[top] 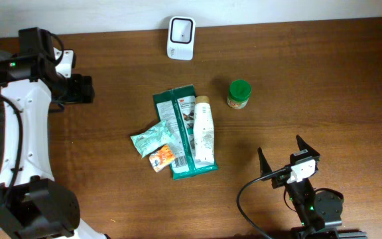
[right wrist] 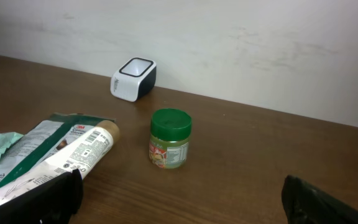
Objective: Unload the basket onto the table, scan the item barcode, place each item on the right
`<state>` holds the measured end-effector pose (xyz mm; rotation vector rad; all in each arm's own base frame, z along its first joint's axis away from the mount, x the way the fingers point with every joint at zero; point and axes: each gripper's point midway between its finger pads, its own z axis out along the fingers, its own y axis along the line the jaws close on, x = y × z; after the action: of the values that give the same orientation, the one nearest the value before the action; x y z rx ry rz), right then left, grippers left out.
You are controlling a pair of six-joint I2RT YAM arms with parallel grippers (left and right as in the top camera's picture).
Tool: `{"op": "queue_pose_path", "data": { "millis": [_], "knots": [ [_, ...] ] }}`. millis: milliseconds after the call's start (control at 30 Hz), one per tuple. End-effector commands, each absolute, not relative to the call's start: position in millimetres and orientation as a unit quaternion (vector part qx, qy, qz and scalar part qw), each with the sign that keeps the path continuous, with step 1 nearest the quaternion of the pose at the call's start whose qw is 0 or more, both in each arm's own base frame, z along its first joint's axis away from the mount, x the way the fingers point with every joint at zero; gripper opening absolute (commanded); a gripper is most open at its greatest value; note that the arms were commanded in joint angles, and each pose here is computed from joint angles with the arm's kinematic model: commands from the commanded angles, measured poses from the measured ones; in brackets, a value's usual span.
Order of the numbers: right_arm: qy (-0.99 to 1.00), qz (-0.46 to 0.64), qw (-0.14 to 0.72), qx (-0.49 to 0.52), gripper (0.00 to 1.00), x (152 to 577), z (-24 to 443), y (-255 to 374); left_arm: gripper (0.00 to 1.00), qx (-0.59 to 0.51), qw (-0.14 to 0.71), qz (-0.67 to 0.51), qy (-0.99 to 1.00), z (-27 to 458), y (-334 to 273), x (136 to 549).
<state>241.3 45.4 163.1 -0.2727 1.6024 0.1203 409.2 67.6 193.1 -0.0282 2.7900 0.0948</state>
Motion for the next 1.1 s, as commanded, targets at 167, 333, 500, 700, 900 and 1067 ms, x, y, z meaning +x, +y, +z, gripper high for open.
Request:
{"op": "queue_pose_path", "data": {
  "millis": [167, 333, 500, 700, 900, 1067],
  "knots": [
    [0.717, 0.057, 0.684, -0.122, 0.98, 241, 161, 47, 0.99, -0.015, 0.173, 0.079, 0.982, 201, 92, 402],
    [0.717, 0.057, 0.684, -0.122, 0.98, 241, 161, 47, 0.99, -0.015, 0.173, 0.079, 0.982, 201, 92, 402],
    [0.717, 0.057, 0.684, -0.122, 0.98, 241, 161, 47, 0.99, -0.015, 0.173, 0.079, 0.982, 201, 92, 402],
    [0.717, 0.057, 0.684, -0.122, 0.98, 241, 161, 47, 0.99, -0.015, 0.173, 0.079, 0.982, 201, 92, 402],
    [0.717, 0.057, 0.684, -0.122, 0.98, 241, 161, 47, 0.99, -0.015, 0.173, 0.079, 0.982, 201, 92, 402],
    [0.697, 0.069, 0.701, -0.136, 0.98, 239, 173, 53, 0.99, -0.015, 0.173, 0.079, 0.982, 201, 92, 402]
  ]
}}
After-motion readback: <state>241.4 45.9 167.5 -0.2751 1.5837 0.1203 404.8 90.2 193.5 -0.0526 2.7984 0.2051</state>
